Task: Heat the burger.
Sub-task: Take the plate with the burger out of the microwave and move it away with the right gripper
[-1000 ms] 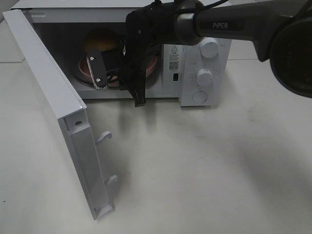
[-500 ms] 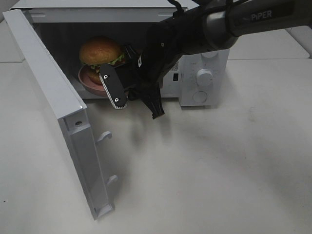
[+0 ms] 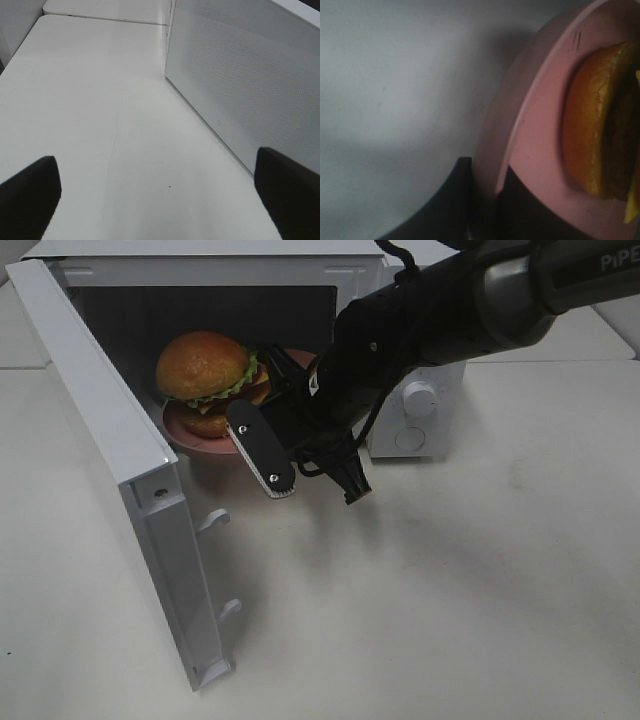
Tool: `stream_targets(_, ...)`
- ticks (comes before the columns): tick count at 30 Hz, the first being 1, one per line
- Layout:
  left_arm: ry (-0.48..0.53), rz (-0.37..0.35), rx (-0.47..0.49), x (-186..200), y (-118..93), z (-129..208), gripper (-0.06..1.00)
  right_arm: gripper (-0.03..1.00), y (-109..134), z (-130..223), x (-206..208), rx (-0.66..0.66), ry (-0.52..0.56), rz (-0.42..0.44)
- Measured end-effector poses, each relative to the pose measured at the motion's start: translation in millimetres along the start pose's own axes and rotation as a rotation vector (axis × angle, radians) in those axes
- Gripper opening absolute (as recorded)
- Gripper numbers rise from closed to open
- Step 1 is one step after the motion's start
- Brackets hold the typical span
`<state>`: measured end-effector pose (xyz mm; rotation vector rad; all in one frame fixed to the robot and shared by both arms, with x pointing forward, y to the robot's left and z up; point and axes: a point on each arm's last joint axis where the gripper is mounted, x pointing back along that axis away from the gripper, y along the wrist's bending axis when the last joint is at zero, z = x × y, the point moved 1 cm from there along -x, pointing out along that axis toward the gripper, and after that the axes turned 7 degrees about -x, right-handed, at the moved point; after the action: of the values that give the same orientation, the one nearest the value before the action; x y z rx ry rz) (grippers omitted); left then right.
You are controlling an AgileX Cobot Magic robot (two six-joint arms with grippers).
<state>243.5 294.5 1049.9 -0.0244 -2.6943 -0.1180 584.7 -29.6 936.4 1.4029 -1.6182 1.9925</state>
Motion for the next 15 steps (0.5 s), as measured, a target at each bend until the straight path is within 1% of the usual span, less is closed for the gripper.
stream_targets(5,0.0,0.0,0.0,0,0,0,0.97,0.13,7,0,10,0.011,-0.002,-0.003)
stream_targets(7,0.0,0.0,0.0,0,0,0,0.97,0.13,15,1,21,0.017,-0.001,-0.013)
stream_targets(10,0.0,0.0,0.0,0,0,0,0.97,0.13,16,1,24,0.018,-0.001,-0.013)
stream_targets(12,0.0,0.0,0.0,0,0,0,0.97,0.13,24,2,35,0.019,-0.001,-0.022)
stream_targets(15,0.0,0.0,0.0,0,0,0,0.97,0.13,29,3,43,0.019,-0.001,-0.023)
